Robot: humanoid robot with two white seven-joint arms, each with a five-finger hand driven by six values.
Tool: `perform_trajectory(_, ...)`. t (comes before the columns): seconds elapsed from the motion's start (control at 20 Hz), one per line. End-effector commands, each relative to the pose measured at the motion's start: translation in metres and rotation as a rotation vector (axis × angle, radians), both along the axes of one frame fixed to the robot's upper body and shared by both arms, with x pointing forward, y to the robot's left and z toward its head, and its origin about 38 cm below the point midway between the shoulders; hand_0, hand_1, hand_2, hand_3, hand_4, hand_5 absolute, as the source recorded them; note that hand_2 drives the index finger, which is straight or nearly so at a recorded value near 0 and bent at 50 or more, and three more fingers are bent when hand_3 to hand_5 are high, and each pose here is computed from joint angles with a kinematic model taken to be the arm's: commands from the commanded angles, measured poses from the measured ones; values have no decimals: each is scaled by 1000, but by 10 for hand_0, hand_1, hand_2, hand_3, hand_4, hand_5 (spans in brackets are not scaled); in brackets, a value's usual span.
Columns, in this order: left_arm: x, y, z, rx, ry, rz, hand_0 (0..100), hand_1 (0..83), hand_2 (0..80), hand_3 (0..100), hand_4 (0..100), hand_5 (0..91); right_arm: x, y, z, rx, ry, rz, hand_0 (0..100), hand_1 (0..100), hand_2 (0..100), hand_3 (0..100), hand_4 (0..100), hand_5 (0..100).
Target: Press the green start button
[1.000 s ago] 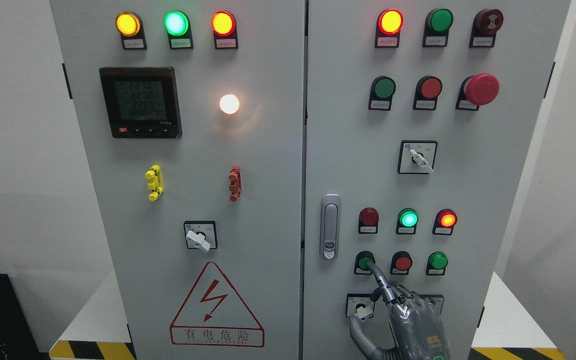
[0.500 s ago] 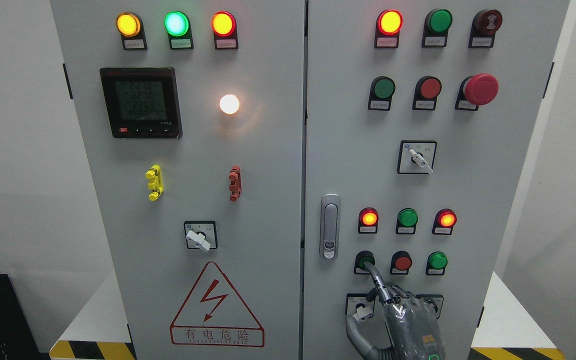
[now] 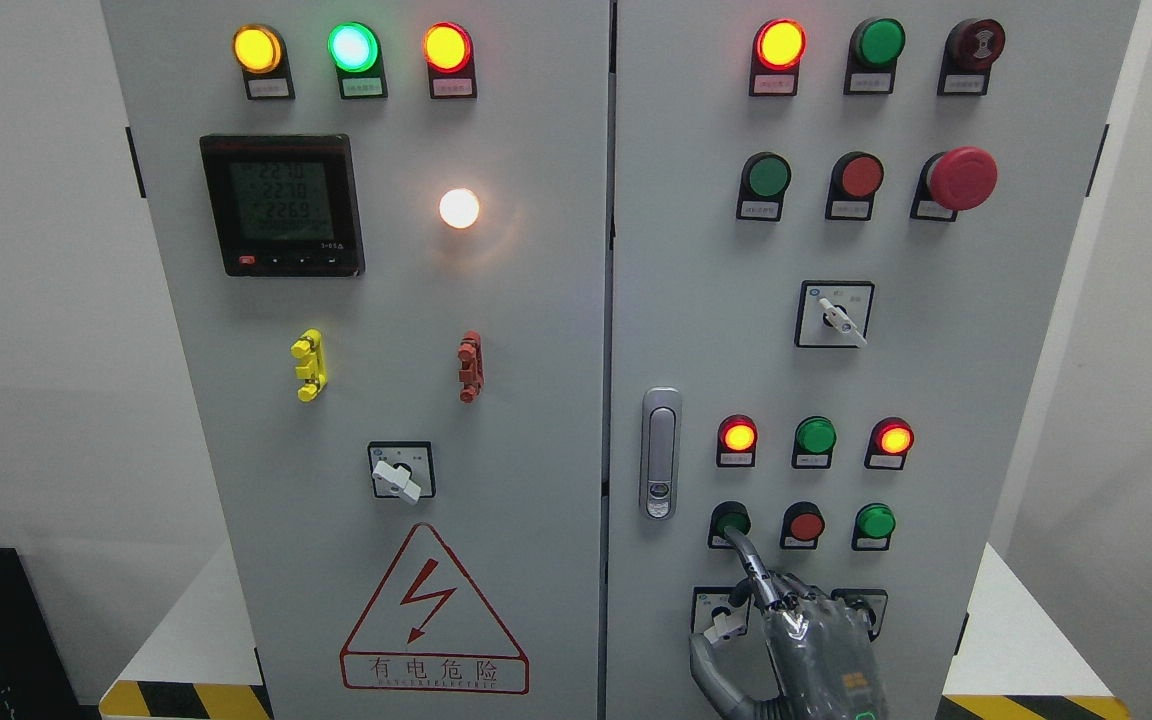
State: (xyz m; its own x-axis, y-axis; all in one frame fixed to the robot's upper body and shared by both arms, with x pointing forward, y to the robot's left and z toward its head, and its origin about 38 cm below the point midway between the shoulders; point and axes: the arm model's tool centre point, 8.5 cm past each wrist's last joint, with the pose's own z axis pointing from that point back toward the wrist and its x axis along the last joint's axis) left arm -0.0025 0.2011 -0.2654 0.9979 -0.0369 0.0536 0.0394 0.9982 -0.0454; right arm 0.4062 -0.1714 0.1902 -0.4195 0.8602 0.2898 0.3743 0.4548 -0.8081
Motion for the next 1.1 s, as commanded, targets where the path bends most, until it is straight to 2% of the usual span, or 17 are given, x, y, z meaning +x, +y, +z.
perform_trajectory(0.0, 0, 0, 0, 0, 0, 0, 120, 556, 0, 0, 0, 0, -17, -12, 14, 63, -47, -9, 508, 358, 0, 560, 615, 613)
perform_trajectory(0.45, 0, 0, 0, 0, 0, 0, 120, 556, 0, 0, 0, 0, -45, -19, 15, 198, -54, 36, 594, 377, 0, 547, 605, 587)
perform_trajectory(0.55, 0, 0, 0, 0, 0, 0, 120, 556, 0, 0, 0, 0, -51, -19, 14, 243, -45, 56, 656, 386, 0, 507, 573, 534)
perform_trajectory(0.8, 0, 0, 0, 0, 0, 0, 120, 556, 0, 0, 0, 0, -60, -16, 7, 341, -19, 104, 693, 378, 0, 420, 515, 456)
perform_trajectory(0.9, 0, 0, 0, 0, 1, 0, 120, 556, 0, 0, 0, 0, -62, -14, 7, 382, -18, 125, 712, 362, 0, 341, 443, 394)
perform_trajectory(0.95, 0, 0, 0, 0, 0, 0, 120, 556, 0, 0, 0, 0, -64, -15, 4, 403, -9, 126, 718, 343, 0, 317, 396, 327)
perform_trajectory(1.05, 0, 0, 0, 0, 0, 0, 120, 556, 0, 0, 0, 0, -69, -14, 1, 432, 2, 139, 704, 328, 0, 291, 364, 292)
